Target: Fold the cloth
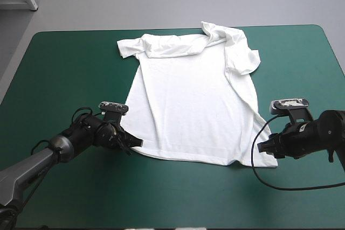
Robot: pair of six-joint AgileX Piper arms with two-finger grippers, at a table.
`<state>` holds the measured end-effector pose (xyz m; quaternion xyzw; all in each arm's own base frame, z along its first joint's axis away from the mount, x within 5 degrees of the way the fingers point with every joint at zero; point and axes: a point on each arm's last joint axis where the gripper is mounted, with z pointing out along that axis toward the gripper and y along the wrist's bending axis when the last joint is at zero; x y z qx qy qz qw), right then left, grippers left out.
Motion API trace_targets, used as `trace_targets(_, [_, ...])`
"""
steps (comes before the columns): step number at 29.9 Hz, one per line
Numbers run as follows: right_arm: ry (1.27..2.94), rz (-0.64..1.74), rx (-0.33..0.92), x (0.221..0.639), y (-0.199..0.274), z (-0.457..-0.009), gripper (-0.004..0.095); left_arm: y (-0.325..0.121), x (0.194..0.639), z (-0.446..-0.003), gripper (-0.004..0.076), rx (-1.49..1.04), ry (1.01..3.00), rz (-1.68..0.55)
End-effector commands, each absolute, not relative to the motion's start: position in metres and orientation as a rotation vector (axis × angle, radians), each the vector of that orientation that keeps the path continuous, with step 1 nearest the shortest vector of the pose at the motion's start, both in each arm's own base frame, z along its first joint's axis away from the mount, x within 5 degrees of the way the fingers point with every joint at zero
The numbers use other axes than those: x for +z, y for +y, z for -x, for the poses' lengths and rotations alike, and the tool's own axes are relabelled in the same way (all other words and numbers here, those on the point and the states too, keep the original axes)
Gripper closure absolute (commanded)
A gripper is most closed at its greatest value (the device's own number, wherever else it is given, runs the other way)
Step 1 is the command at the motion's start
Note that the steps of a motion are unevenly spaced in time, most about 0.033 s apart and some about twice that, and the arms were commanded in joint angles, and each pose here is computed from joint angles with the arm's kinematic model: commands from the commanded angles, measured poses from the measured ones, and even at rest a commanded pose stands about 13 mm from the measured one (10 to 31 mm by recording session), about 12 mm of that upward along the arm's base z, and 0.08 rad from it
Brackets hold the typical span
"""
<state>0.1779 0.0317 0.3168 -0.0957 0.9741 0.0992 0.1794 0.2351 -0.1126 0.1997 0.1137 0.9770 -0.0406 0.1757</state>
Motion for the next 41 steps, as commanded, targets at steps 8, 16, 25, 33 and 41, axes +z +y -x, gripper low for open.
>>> trace_targets(8, [2.797, 0.19, 0.103, 0.312, 0.021, -0.191, 0.044, -0.117, 0.239, -0.243, 0.0699, -0.123, 2.66, -0.466])
trace_targets(16, [2.893, 0.154, 0.216, 0.275, 0.03, -0.23, 0.044, -0.108, 0.285, -0.234, 0.0699, -0.092, 2.502, -0.483])
trace_targets(25, [3.076, 0.193, 0.166, 0.226, 0.038, -0.256, 0.044, -0.107, 0.287, -0.232, 0.0699, -0.094, 2.498, -0.481])
trace_targets(33, [3.103, 0.302, 0.145, 0.217, 0.063, -0.247, 0.044, -0.107, 0.288, -0.232, 0.0699, -0.096, 2.491, -0.48])
trace_targets(41, [3.105, 0.433, 0.131, 0.172, 0.078, -0.215, 0.0755, -0.107, 0.288, -0.232, 0.07, -0.098, 2.494, -0.479])
